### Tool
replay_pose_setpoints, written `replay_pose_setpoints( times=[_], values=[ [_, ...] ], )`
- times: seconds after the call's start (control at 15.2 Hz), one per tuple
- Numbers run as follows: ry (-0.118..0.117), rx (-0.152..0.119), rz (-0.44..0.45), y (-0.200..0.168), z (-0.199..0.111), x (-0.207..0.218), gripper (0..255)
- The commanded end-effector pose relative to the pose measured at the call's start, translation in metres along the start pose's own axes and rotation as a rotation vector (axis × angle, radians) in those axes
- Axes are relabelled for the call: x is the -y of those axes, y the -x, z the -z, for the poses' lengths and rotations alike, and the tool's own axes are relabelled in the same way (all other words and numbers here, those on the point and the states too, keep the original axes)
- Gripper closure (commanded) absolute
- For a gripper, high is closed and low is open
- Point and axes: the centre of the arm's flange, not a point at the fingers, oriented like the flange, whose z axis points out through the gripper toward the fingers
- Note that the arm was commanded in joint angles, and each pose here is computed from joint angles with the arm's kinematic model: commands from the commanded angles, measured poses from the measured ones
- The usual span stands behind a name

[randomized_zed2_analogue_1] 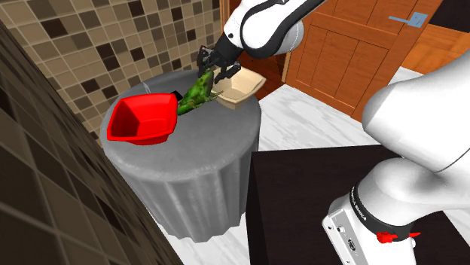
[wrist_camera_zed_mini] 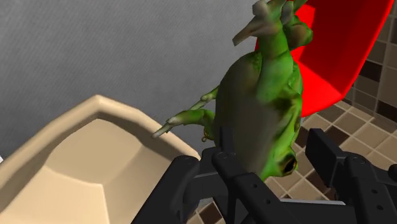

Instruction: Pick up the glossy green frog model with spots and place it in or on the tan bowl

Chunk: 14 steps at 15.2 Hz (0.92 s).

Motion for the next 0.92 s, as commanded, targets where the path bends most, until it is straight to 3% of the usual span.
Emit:
replay_pose_setpoints(
  times=[0.0, 0.13, 0.86],
  values=[
    [0.0, -0.001, 0.0, -0.004, 0.009, 0.006, 255],
    [0.0, -0.001, 0.0, -0.005, 0.016, 0.01, 255],
    [0.0, -0.001, 0.0, -0.096, 0.081, -0.083, 255]
  ],
)
